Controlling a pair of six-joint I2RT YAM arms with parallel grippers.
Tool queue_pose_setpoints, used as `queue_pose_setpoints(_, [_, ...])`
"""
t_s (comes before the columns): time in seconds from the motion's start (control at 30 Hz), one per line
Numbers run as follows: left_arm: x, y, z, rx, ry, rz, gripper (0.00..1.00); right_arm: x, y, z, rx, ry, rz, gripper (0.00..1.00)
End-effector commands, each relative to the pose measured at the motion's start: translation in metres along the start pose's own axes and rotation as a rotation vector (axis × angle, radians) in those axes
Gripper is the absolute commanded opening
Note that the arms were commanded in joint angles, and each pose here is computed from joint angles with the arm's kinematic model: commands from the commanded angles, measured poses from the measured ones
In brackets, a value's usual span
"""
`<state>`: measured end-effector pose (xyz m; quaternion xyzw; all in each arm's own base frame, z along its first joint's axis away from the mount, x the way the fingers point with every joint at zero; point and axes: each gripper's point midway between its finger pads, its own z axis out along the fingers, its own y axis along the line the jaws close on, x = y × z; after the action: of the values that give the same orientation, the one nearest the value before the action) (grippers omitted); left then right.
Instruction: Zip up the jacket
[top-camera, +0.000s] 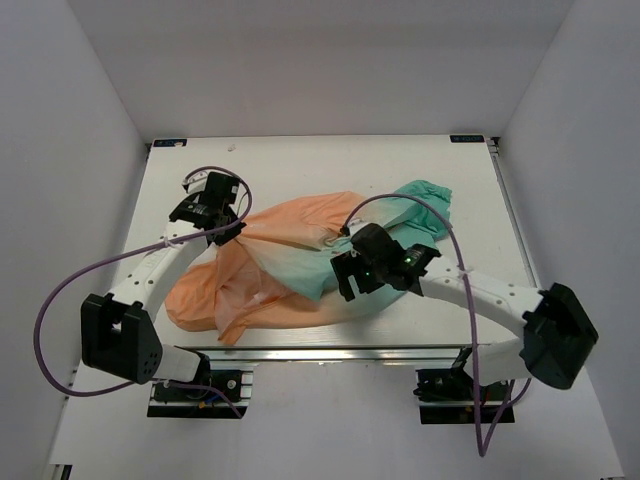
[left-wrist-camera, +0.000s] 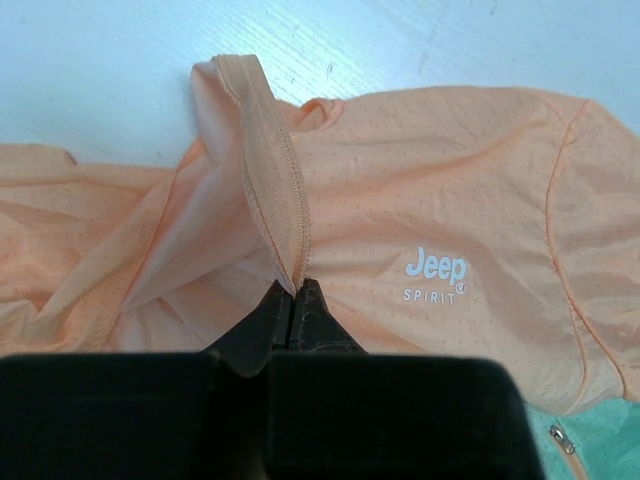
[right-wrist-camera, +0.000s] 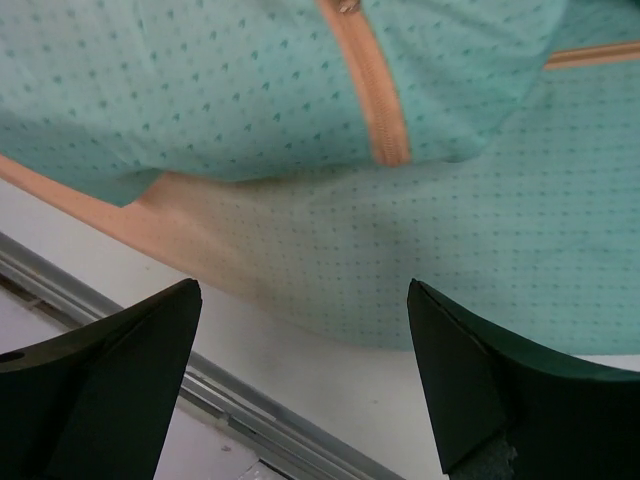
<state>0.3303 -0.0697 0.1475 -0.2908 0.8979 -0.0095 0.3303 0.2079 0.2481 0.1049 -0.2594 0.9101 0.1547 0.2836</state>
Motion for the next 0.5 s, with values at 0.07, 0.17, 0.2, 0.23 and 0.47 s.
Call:
queue_pose_setpoints(0.07, [-0.028,-0.007,-0.014,0.026,-0.089,-0.038,0.0,-0.025,0.006,0.027,0.031,-0.056,0.024,0.88])
queue_pose_setpoints(0.17, [-0.026,-0.01,-0.014,0.045,-0.082,-0.04,0.0,-0.064,0.005,0.043,0.075,-0.164,0.01,0.86])
queue_pose_setpoints(0.2, [-0.024,-0.01,-0.013,0.047,-0.08,-0.041,0.0,-0.081,0.009,0.051,0.072,-0.2,-0.001,0.84])
queue_pose_setpoints(0.23, [-0.025,-0.013,-0.013,0.065,-0.084,-0.045,0.0,-0.089,0.009,0.055,0.085,-0.207,-0.01,0.81])
queue_pose_setpoints(0.47, [-0.017,-0.012,-0.009,0.074,-0.066,-0.046,0.0,-0.121,0.02,0.062,0.087,-0.2,-0.007,0.04])
